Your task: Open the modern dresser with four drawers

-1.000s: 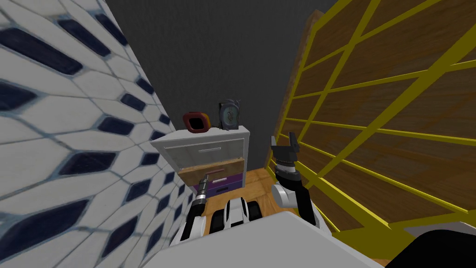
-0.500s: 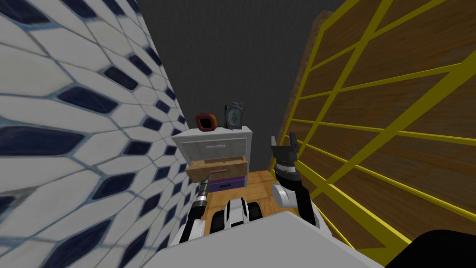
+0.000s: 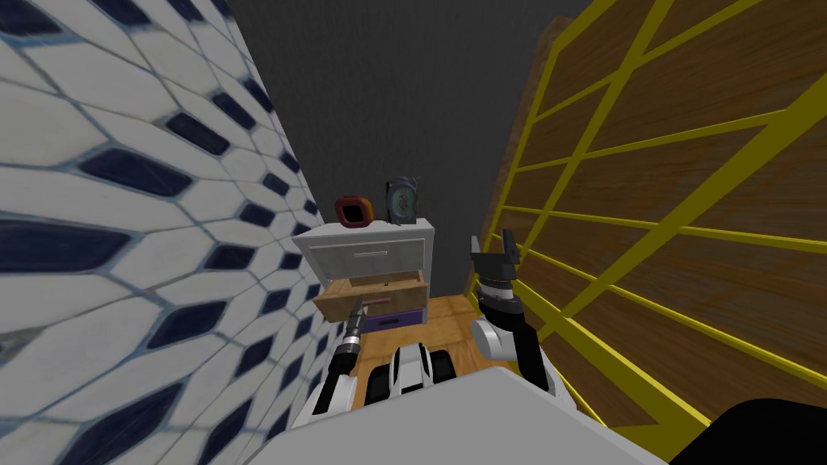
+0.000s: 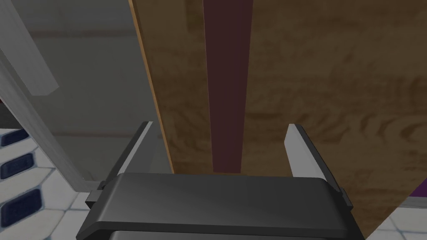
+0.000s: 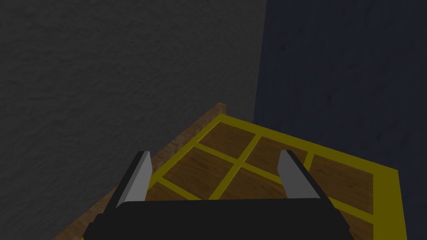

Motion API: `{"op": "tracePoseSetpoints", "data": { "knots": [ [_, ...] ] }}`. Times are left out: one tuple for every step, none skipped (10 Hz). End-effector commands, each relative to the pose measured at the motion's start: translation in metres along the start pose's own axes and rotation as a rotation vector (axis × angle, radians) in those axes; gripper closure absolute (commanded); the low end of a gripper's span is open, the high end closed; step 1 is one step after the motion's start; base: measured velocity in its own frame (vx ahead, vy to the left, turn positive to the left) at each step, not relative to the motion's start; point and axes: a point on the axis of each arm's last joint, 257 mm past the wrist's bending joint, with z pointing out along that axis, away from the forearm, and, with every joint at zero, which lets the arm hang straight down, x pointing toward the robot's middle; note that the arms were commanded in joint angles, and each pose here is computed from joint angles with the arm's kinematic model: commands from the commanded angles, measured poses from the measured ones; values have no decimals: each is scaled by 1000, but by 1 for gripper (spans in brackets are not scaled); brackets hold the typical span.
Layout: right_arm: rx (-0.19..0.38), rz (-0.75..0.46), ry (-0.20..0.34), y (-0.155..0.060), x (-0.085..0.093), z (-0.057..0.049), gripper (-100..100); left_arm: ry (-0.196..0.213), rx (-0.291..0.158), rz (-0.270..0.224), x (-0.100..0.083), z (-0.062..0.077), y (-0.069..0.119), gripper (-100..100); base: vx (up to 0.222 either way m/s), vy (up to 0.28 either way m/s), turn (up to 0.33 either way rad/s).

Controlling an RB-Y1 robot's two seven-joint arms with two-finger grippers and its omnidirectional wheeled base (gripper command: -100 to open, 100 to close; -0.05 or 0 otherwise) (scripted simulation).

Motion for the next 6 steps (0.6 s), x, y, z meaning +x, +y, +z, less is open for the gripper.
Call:
{"op": "tracePoseSetpoints", "data": {
  "knots": [
    [0, 0, 0, 0, 0, 0, 0, -1, 2, 1, -1, 6, -4, -100, 39, -11, 1],
    [0, 0, 0, 0, 0, 0, 0, -1, -2, 1, -1, 6, -3, 100, 5, -2, 0],
    [0, 0, 0, 0, 0, 0, 0, 2, 0, 1, -1, 6, -5, 100, -95, 11, 14],
    [0, 0, 0, 0, 0, 0, 0, 4, 0, 2, -1, 6, -6, 100, -145, 4, 18],
    [0, 0, 0, 0, 0, 0, 0, 6, 1, 2, 0, 6, -8, 100, -185, 6, 14],
    [0, 0, 0, 0, 0, 0, 0, 8, 2, 2, 0, 6, -9, 100, -211, -20, 26]
  ]
}}
